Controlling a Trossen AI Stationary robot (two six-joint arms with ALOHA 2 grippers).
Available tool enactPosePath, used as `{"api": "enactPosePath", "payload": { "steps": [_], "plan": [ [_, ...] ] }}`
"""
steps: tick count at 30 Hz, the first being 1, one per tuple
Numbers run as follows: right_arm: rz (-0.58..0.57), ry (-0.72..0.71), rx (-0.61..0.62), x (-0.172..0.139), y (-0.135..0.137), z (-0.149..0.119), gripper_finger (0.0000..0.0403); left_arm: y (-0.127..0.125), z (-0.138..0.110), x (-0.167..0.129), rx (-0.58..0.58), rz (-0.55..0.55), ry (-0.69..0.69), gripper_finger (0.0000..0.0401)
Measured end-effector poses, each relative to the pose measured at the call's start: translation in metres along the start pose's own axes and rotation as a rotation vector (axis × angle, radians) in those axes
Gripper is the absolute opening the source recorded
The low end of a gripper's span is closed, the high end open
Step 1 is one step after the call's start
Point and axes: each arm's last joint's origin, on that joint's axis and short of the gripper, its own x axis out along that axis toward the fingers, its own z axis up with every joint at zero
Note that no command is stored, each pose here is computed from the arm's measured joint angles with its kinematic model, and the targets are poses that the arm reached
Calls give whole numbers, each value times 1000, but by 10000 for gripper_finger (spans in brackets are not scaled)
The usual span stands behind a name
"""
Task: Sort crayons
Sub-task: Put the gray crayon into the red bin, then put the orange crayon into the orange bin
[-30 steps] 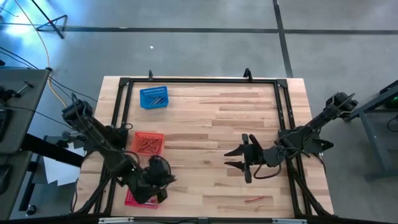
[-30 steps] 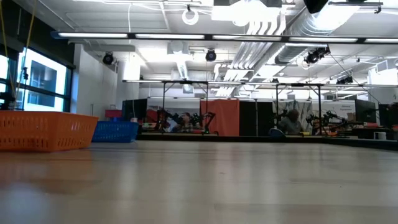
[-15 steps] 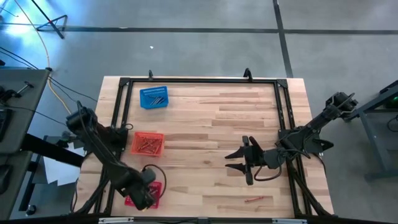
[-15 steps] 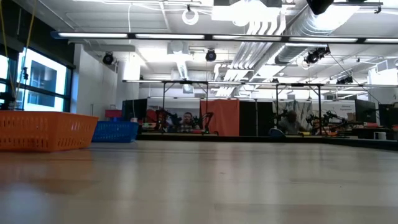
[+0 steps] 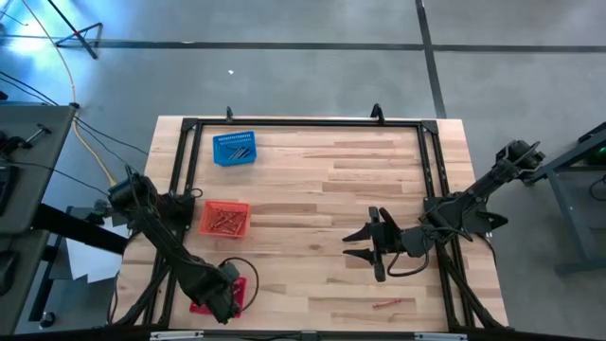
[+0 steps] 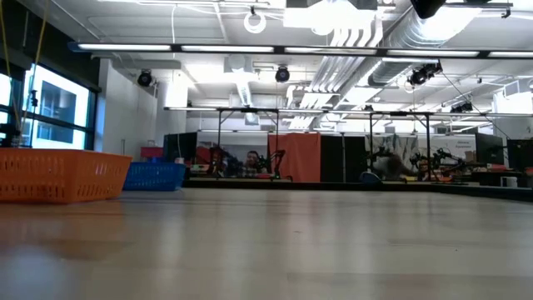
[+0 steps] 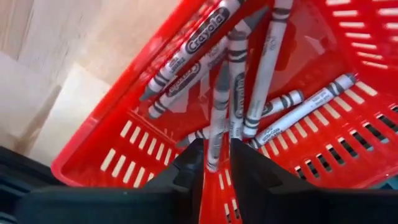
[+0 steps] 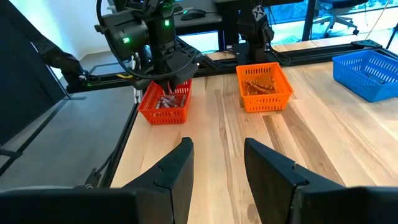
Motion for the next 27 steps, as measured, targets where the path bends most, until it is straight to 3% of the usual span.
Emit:
{"api": "enactPosePath", "payload": {
  "steps": [6, 12, 15, 27],
  "plan": [
    [-2, 5, -3, 0, 0, -1, 136, 1, 11, -2, 17, -2, 2, 84],
    [-4, 11, -7, 0, -1, -2, 136, 15, 23, -7, -136, 113, 142, 87],
    [-7, 18, -12, 0, -1, -3, 136, 20, 26, -9, -136, 149, 190, 87],
    [-8, 23, -4, 0, -1, -3, 136, 22, 43, -13, -144, 116, 267, 87]
  ]
}}
